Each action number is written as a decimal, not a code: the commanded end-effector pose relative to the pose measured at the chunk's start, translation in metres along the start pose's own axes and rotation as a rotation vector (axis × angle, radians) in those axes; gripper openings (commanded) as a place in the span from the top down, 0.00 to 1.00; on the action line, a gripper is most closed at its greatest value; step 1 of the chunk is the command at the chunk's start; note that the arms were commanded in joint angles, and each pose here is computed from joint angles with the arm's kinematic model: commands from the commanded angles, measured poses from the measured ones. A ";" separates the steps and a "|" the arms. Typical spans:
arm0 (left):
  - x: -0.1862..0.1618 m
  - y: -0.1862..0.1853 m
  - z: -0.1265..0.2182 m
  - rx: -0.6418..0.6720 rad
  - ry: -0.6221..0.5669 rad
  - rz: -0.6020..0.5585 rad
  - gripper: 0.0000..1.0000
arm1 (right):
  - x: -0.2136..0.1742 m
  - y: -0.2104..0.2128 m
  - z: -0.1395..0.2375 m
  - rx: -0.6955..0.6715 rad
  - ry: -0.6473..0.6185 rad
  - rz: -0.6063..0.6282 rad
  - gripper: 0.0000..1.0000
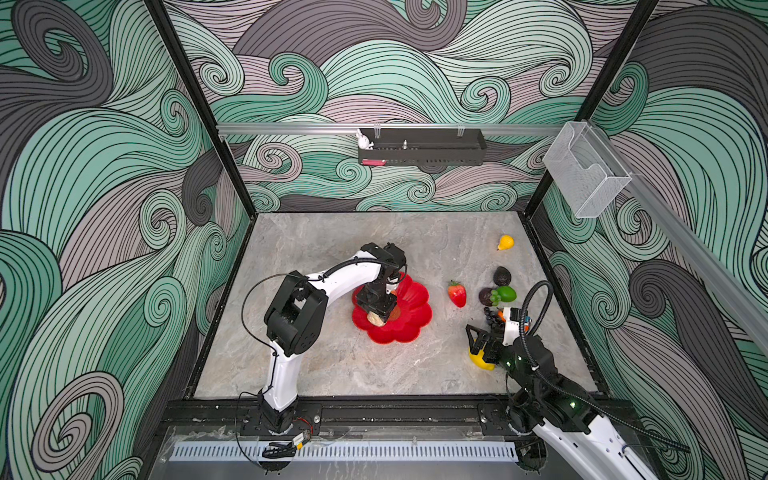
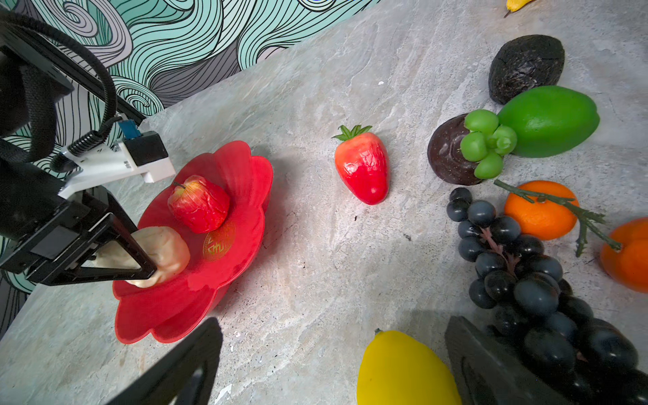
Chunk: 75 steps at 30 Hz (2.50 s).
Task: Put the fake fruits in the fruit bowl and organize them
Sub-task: 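Lower the pear into the bowl with the left gripper while the right arm withdraws, then open the left gripper and draw it back from the bowl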
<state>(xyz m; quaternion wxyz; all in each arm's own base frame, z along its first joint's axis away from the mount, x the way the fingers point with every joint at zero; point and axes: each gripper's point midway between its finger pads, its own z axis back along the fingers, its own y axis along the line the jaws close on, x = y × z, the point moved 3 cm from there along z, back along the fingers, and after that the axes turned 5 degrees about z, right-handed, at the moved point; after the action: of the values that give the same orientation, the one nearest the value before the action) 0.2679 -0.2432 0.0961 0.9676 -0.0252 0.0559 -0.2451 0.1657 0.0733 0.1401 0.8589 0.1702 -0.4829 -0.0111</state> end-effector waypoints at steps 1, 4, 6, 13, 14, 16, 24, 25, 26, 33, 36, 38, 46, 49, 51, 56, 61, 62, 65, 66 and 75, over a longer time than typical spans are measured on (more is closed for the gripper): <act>0.001 0.002 0.002 -0.001 0.021 -0.013 0.39 | 0.003 -0.003 -0.001 -0.015 -0.027 0.002 0.00; 0.001 0.002 -0.001 -0.004 0.022 -0.033 0.38 | 0.003 -0.003 -0.002 -0.016 -0.029 0.000 0.00; 0.002 0.003 -0.002 0.008 0.019 -0.040 0.38 | 0.002 -0.003 -0.002 -0.020 -0.030 0.000 0.00; 0.005 0.007 -0.005 0.038 0.013 -0.058 0.35 | 0.003 -0.003 -0.003 -0.019 -0.034 0.000 0.00; 0.006 0.007 -0.005 0.040 0.011 -0.057 0.34 | 0.003 -0.003 -0.003 -0.017 -0.033 0.000 0.00; 0.006 0.009 -0.006 0.050 0.013 -0.057 0.31 | 0.003 -0.003 -0.003 -0.016 -0.033 0.000 0.00; 0.006 0.013 -0.001 0.076 -0.011 -0.054 0.26 | 0.003 -0.002 -0.003 -0.014 -0.034 0.001 0.00; 0.006 0.013 0.000 0.075 -0.016 -0.053 0.26 | 0.002 -0.002 -0.004 -0.015 -0.032 0.002 0.00; 0.006 0.012 0.001 0.074 -0.021 -0.052 0.26 | 0.003 -0.002 -0.004 -0.015 -0.034 0.001 0.00; 0.006 0.012 0.004 0.073 -0.038 -0.048 0.26 | 0.002 -0.002 -0.004 -0.014 -0.032 0.002 0.00; 0.006 0.012 0.007 0.069 -0.048 -0.045 0.25 | 0.003 -0.002 -0.004 -0.015 -0.034 0.001 0.00; 0.006 0.010 0.009 0.052 -0.055 -0.044 0.23 | 0.003 -0.002 -0.004 -0.014 -0.033 0.002 0.00; 0.006 0.006 0.023 0.028 -0.088 -0.016 0.06 | 0.003 -0.002 -0.005 -0.018 -0.027 0.005 0.00; 0.001 0.007 0.028 0.027 -0.100 -0.005 0.01 | 0.002 -0.002 -0.005 -0.017 -0.024 0.007 0.00; -0.004 0.007 0.037 0.022 -0.129 0.006 0.01 | 0.003 -0.003 -0.005 -0.023 -0.025 0.007 0.00; -0.023 0.000 0.071 -0.031 -0.278 0.008 0.01 | 0.016 -0.010 0.000 -0.127 -0.001 0.018 0.00; -0.050 0.004 0.105 -0.055 -0.486 0.013 0.01 | 0.036 0.002 -0.005 -0.175 0.120 0.116 0.00; -0.058 0.006 0.116 -0.064 -0.555 0.008 0.01 | 0.038 0.004 -0.008 -0.182 0.154 0.136 0.00; -0.080 0.017 0.138 -0.043 -0.718 0.028 0.01 | 0.043 0.008 -0.013 -0.211 0.240 0.160 0.00; -0.087 0.021 0.144 -0.035 -0.770 0.032 0.01 | 0.043 0.008 -0.014 -0.221 0.267 0.161 0.00; -0.155 0.065 0.176 0.051 -1.156 0.167 0.01 | 0.018 0.004 -0.016 -0.268 0.487 0.081 0.00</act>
<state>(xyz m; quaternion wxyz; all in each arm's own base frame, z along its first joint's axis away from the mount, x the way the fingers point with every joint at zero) 0.1774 -0.1217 0.2739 0.8669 -0.1525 -0.4475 -0.1582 0.2012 0.0787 0.1500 0.9529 0.0225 -0.3022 0.0110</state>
